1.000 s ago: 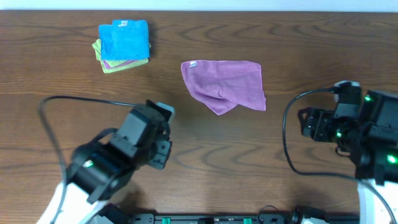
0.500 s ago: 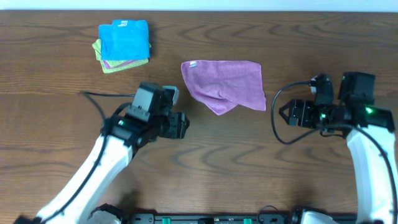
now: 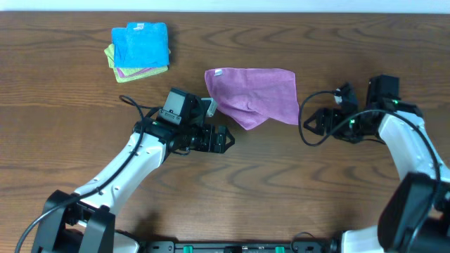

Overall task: Fold the cloth
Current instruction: 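Move both grippers to the cloth's left and right sides near the front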

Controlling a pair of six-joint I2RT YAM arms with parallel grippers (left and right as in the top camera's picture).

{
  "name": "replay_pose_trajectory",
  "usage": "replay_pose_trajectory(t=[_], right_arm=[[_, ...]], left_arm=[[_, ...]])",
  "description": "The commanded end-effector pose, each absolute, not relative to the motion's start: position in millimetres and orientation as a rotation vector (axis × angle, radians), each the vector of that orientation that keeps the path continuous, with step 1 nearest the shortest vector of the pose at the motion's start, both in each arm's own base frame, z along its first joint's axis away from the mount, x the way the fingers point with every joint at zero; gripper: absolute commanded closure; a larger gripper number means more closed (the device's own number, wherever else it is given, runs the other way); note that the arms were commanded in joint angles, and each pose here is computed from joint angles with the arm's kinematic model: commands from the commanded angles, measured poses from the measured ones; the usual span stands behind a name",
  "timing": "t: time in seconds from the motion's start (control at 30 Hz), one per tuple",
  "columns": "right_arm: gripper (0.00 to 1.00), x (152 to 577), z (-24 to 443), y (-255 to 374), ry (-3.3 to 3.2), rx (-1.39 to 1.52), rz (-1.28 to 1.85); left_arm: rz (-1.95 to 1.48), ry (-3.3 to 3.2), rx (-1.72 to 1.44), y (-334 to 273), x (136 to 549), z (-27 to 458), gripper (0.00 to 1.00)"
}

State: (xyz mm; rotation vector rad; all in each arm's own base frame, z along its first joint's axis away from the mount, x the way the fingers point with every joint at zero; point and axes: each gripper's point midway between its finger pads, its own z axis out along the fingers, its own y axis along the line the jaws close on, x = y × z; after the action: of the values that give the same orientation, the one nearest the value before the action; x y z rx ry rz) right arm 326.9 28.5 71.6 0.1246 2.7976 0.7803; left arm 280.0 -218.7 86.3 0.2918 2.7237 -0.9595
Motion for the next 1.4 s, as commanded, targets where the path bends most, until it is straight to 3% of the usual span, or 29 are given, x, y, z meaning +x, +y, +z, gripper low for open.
replay_pose_trajectory(t=[0.0,0.83,1.37], right_arm=[[0.19,330.5,63.2,40.8,2.772,0.091,0.925],[0.21,363.2,26.2,51.1,2.662,0.031,1.068],[0.51,365.1,0.8,72.5,2.684,0.027,1.144]], left_arm=[[-0.987,2.723,0.289,-220.0,278.5,87.0,0.05],[-0.996,2.715,0.294,-221.3,279.0,88.2,0.05],[-0.996,2.715,0.294,-221.3,279.1,88.2,0.04]])
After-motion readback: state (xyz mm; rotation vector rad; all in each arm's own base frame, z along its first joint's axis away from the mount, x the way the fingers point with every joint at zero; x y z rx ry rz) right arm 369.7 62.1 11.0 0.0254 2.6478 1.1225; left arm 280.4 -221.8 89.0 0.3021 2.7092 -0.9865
